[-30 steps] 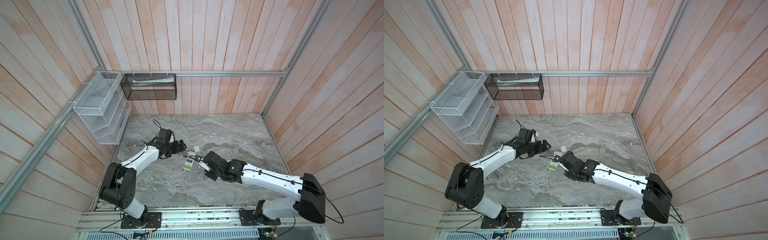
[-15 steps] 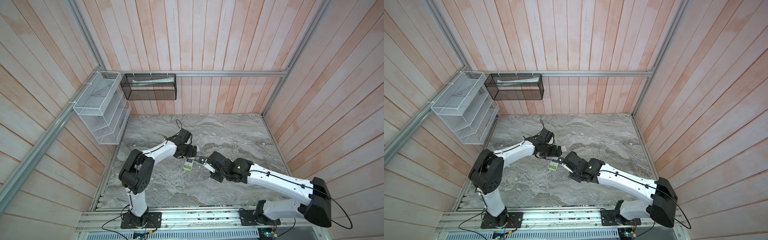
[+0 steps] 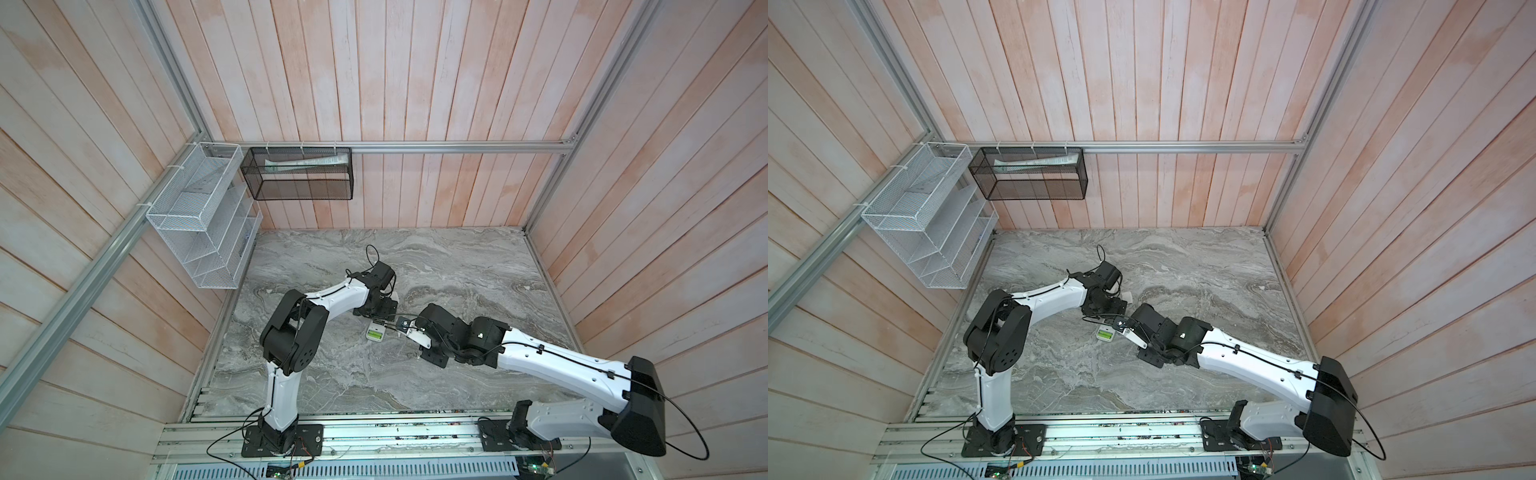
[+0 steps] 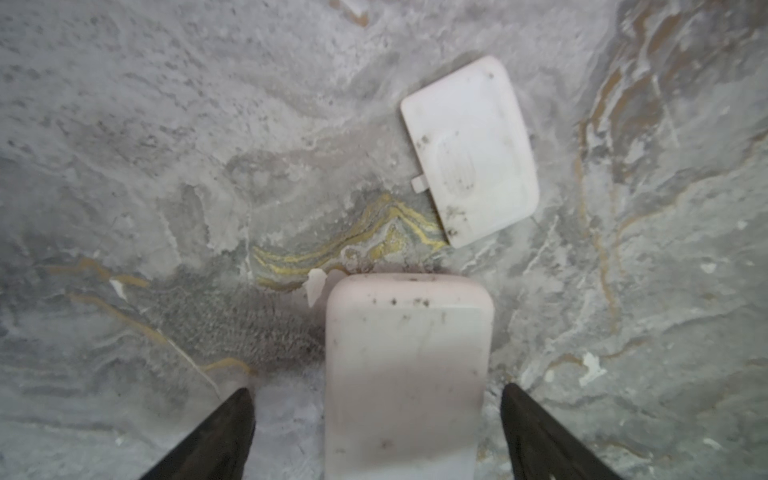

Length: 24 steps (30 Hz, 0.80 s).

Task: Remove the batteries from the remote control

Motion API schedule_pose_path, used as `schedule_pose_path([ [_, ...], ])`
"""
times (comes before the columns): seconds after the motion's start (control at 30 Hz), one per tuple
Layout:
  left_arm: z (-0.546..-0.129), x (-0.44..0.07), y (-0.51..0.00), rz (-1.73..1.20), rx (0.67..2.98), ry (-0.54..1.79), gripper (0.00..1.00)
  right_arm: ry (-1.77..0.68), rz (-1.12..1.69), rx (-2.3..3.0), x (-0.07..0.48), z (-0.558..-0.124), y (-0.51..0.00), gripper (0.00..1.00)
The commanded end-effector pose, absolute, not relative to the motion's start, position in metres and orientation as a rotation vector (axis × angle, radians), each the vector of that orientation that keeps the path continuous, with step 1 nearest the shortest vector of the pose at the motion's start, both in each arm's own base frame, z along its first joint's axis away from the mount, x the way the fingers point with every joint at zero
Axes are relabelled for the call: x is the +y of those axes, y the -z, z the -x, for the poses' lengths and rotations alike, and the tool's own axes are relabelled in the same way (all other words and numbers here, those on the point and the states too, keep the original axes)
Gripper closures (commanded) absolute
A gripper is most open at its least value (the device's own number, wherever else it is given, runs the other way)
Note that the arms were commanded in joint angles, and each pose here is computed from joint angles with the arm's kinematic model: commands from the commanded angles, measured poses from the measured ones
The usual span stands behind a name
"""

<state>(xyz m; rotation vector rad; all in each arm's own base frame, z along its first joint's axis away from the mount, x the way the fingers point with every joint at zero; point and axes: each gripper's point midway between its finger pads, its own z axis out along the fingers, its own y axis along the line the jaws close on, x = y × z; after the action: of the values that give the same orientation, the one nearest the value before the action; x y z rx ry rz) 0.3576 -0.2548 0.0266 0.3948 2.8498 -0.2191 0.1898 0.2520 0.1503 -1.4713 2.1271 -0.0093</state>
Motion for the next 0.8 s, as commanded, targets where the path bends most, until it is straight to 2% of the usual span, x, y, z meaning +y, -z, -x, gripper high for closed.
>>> schedule_pose_path([
  [0.0,-0.359,-0.258,-0.024,-0.423,2.853,0.188,0.08,-0.03,1.489,2.091,0.26,-0.187,-0.162,1.0],
  [0.33,-0.361,-0.261,-0.016,-0.431,2.878,0.143,0.22,0.016,1.551,2.097,0.264,-0.188,-0.149,1.0],
  [0.6,-0.358,-0.256,-0.012,-0.438,2.893,0.099,0.43,0.051,1.59,2.082,0.265,-0.189,-0.149,1.0],
  [0.77,-0.357,-0.251,-0.011,-0.456,2.894,0.056,0.48,0.075,1.605,2.075,0.265,-0.189,-0.148,1.0],
])
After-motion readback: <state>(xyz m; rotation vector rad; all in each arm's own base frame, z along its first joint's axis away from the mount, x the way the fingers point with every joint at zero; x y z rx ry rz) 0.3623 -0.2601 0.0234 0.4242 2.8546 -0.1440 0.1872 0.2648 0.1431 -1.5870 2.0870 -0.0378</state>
